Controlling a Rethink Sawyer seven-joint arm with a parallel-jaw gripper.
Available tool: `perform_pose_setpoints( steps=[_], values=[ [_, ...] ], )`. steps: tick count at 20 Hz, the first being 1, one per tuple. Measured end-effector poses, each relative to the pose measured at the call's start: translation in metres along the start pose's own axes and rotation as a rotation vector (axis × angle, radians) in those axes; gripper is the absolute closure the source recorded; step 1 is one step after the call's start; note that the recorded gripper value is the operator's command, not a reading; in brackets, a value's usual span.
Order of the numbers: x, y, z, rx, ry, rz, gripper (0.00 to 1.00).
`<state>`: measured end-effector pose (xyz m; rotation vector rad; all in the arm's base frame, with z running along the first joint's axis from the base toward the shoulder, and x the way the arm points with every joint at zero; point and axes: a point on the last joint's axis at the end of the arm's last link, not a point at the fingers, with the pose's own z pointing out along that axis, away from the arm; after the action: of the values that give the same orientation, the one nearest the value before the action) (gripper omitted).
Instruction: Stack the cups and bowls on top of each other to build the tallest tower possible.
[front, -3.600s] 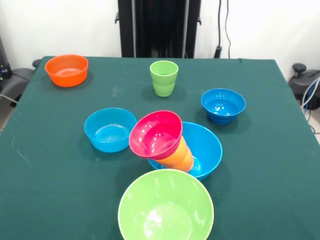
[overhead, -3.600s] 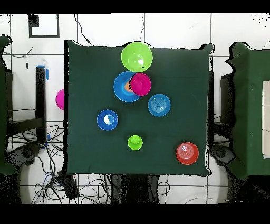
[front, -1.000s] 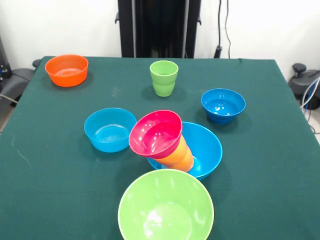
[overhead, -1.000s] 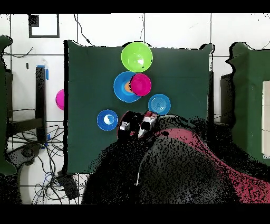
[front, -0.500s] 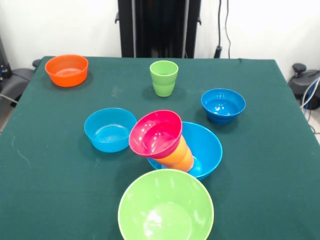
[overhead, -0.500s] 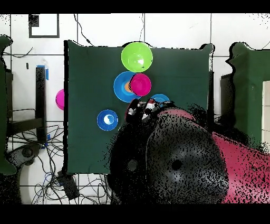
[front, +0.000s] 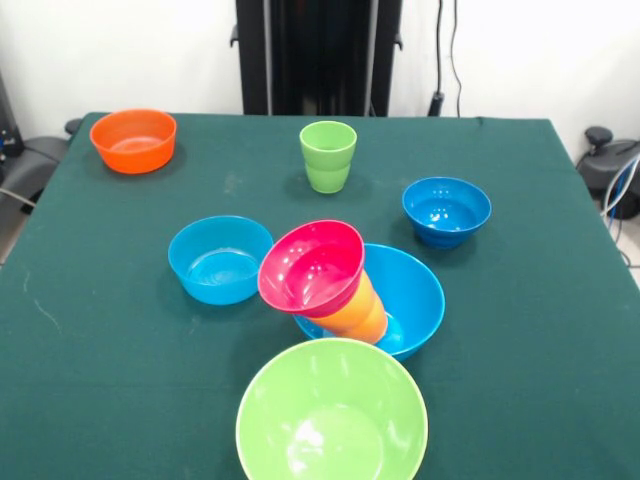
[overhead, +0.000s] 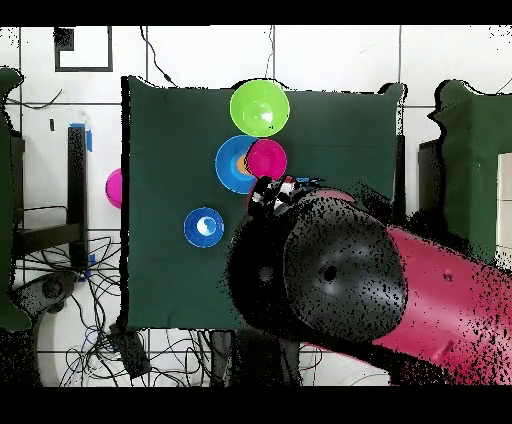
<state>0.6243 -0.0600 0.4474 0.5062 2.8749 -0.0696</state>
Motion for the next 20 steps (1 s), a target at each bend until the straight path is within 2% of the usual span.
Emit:
perform_pose_setpoints(
  steps=[10, 20],
  values=[
    [-0.004, -0.003, 0.054, 0.008, -0.046, 0.006, 0.0],
    [0.004, -0.008, 0.099, 0.016, 0.007, 0.021, 0.0]
  ],
)
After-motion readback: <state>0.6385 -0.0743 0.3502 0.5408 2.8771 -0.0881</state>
